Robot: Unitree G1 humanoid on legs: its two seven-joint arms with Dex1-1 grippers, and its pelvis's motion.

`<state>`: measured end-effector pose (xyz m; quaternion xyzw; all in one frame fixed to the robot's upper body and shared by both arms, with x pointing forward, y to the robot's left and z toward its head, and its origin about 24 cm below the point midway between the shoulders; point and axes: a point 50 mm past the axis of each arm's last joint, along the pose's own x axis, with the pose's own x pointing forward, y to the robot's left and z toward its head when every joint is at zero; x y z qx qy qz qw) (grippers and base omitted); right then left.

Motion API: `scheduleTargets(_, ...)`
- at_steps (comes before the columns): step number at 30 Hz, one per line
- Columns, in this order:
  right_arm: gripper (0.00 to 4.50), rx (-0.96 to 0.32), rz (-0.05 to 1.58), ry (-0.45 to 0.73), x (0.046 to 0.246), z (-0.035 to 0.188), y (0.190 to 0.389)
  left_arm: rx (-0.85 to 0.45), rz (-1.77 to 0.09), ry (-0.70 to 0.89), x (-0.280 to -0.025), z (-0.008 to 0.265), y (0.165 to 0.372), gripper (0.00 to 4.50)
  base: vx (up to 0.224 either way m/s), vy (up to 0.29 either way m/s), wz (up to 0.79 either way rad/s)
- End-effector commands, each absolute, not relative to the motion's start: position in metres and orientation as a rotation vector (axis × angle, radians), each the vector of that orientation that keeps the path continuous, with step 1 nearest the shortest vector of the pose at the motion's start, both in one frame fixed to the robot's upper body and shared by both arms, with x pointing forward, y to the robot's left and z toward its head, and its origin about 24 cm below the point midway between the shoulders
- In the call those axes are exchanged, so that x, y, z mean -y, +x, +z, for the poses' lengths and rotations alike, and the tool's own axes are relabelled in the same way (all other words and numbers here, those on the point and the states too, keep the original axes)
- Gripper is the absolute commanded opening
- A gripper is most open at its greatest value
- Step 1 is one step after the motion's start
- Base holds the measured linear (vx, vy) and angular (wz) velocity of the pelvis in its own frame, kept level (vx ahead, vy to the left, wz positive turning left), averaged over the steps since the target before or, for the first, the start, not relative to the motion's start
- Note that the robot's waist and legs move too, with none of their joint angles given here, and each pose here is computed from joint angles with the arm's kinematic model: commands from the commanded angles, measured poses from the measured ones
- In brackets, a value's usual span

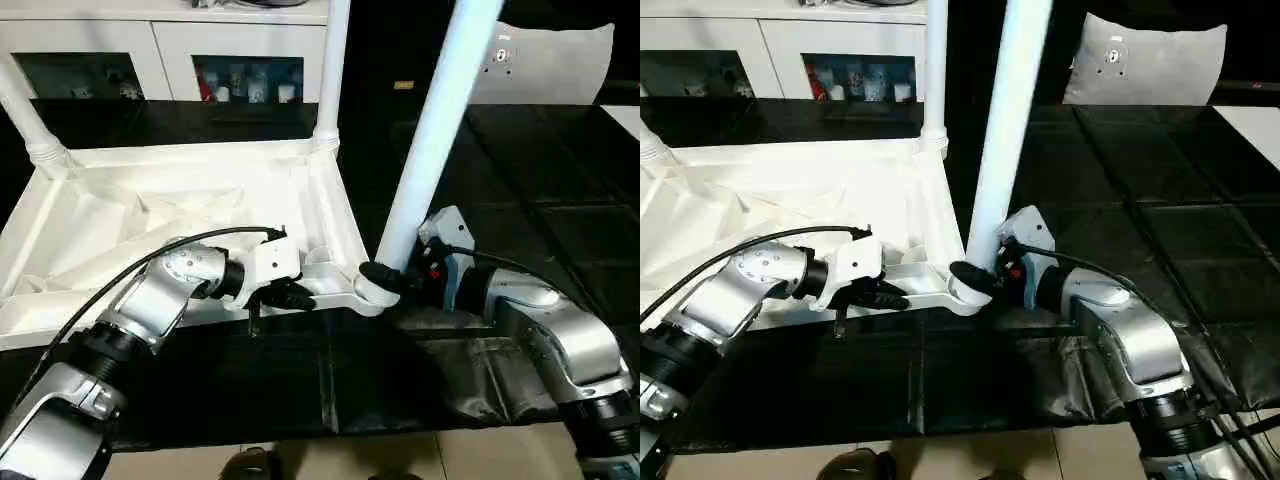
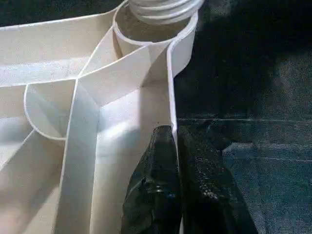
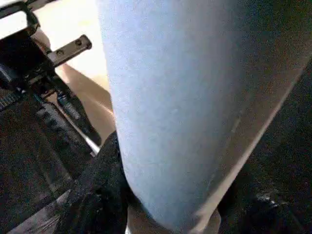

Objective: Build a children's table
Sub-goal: Insert table leg to table base

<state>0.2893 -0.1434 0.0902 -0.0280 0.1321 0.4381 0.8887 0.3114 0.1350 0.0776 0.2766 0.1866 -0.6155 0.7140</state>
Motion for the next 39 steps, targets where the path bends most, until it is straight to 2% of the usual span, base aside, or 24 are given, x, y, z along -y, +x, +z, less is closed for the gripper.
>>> scheduleTargets(1,1.94,-0.264,0.881,-0.063,0.150,0.090,0.292,-0.459,-1.373,0.660,-0.139,0.074,0.312,0.00,0.000,0.000,0.00)
scheduleTargets(5,1.94,-0.267,0.889,-0.053,0.151,0.087,0.290,-0.428,-1.351,0.632,-0.136,0.075,0.315,0.00,0.000,0.000,0.00)
scheduleTargets(6,1.94,-0.270,0.894,-0.046,0.150,0.084,0.289,-0.436,-1.361,0.589,-0.134,0.076,0.315,0.44,0.000,0.000,0.00)
scheduleTargets(7,1.94,-0.271,0.897,-0.042,0.149,0.082,0.288,-0.444,-1.373,0.569,-0.133,0.076,0.315,0.55,0.000,0.000,0.00)
scheduleTargets(9,1.94,-0.271,0.898,-0.041,0.149,0.081,0.288,-0.447,-1.378,0.565,-0.132,0.077,0.315,0.57,0.000,0.000,0.00)
scheduleTargets(12,1.94,-0.267,0.900,-0.034,0.148,0.078,0.287,-0.431,-1.357,0.588,-0.131,0.076,0.317,0.95,0.000,0.000,0.00)
scheduleTargets(14,1.94,-0.265,0.902,-0.030,0.148,0.078,0.287,-0.437,-1.350,0.612,-0.132,0.074,0.318,1.00,0.000,0.000,0.00)
scheduleTargets(16,1.94,-0.265,0.903,-0.028,0.147,0.078,0.287,-0.441,-1.350,0.619,-0.132,0.074,0.318,1.31,0.000,0.000,0.00)
scheduleTargets(18,1.94,-0.264,0.906,-0.026,0.147,0.077,0.286,-0.441,-1.349,0.615,-0.132,0.074,0.319,1.38,0.000,0.000,0.00)
scheduleTargets(22,1.94,-0.261,0.913,-0.024,0.145,0.076,0.286,-0.416,-1.365,0.564,-0.129,0.076,0.320,1.38,0.000,0.000,0.00)
scheduleTargets(29,1.94,-0.265,0.916,-0.028,0.146,0.073,0.287,-0.416,-1.379,0.553,-0.128,0.075,0.320,0.64,0.000,0.000,0.00)
scheduleTargets(39,1.94,-0.274,0.935,-0.041,0.145,0.070,0.286,-0.447,-1.395,0.603,-0.132,0.070,0.318,0.05,0.000,0.000,0.00)
